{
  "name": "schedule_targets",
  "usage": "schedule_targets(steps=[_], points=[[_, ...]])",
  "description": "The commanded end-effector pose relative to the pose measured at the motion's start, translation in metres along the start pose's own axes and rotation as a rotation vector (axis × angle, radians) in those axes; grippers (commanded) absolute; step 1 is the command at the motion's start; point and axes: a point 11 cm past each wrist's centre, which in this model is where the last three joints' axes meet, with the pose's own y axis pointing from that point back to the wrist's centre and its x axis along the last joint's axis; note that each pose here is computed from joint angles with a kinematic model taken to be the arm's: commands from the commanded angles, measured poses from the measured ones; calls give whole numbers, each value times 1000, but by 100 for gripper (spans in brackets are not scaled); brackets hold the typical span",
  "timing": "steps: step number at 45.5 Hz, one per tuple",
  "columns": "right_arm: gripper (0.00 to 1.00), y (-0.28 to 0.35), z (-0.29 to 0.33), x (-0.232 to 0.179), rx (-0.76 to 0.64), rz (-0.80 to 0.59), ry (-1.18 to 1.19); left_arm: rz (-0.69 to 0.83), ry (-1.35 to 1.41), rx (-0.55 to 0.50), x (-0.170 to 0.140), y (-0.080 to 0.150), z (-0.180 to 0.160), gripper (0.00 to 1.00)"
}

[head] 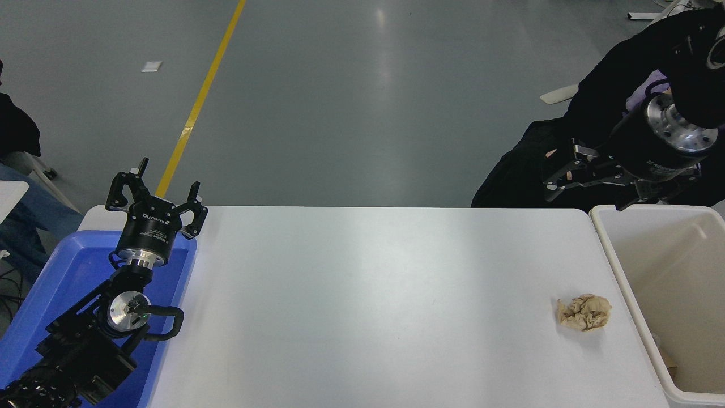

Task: Pick up paper ball place in dustbin

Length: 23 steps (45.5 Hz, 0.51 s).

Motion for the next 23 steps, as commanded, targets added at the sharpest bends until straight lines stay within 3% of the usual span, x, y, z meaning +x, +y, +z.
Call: schedule_targets(steps=[1, 23], points=[[100, 1, 0, 0, 2, 2, -2, 0, 0, 2, 0, 0, 0, 98], [100, 6, 0, 2, 6, 16, -3, 1, -1, 0, 0, 0, 0, 98]])
